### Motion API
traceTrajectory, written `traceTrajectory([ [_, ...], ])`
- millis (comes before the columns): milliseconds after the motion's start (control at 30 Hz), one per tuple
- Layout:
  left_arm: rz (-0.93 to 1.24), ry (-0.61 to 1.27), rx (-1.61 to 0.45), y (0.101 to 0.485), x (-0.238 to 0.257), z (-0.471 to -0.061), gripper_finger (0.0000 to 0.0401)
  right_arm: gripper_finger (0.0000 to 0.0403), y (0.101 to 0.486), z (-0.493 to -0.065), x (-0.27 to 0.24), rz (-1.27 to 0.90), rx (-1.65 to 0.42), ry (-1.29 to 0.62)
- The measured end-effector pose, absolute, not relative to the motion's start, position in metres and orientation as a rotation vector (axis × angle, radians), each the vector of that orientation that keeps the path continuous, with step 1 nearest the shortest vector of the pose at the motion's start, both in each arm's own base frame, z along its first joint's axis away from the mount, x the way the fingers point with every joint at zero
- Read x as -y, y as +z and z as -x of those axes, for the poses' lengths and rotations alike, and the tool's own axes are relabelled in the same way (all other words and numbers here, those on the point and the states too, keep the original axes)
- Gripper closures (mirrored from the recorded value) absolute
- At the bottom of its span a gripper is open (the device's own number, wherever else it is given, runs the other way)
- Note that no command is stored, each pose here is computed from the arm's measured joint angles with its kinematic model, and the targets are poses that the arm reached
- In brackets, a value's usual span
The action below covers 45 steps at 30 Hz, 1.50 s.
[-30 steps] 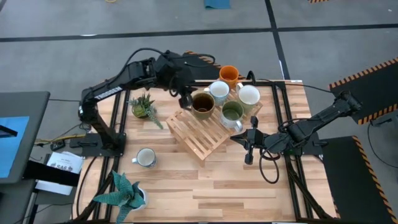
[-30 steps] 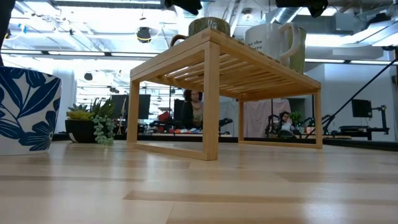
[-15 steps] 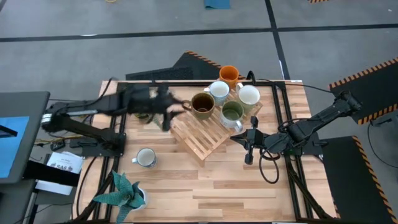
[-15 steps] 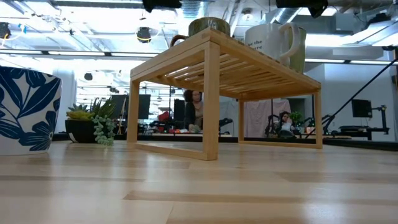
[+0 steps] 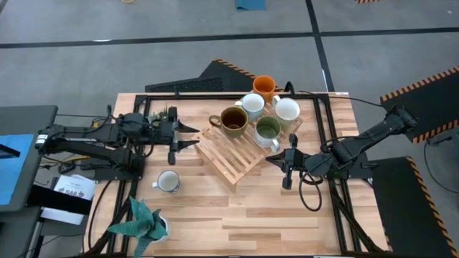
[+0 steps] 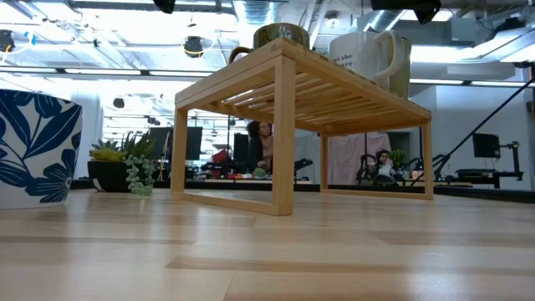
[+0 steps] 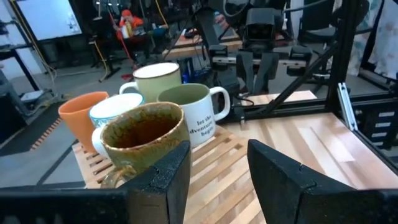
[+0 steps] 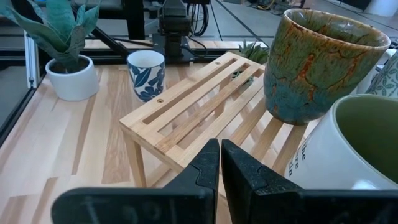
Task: Place coffee mugs
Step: Put the blue patterned mug on the shelf
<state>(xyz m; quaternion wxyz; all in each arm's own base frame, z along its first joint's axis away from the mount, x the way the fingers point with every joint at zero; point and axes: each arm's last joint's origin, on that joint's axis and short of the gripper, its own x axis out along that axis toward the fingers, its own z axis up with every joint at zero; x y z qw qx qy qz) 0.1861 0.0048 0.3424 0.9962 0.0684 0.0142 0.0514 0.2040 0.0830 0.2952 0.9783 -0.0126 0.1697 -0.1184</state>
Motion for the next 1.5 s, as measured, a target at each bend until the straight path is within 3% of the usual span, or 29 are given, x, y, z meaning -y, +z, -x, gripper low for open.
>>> traceTrajectory([
  [133,-0.083,0.08,-0.059,0.339,-0.003,-0.187,0.0255,0.0359,0.295,-0.204,-0.083,-0.002,-0.337,-0.243],
  [333,-0.063,-0.095,-0.254,0.317,0.024,-0.19,0.0255,0.0359,0.295,-0.204,-0.083,-0.002,-0.336,-0.243],
  [767,-0.312,-0.211,-0.768,0.272,0.057,-0.156,0.0255,0.0359,0.295,-0.204,-0.083,0.002,-0.338,-0.246],
  [1500,-0.274,-0.178,-0.875,0.242,0.055,-0.151,0.0255,0.0359,0.295,-0.204,-0.083,0.006,-0.342,-0.248],
])
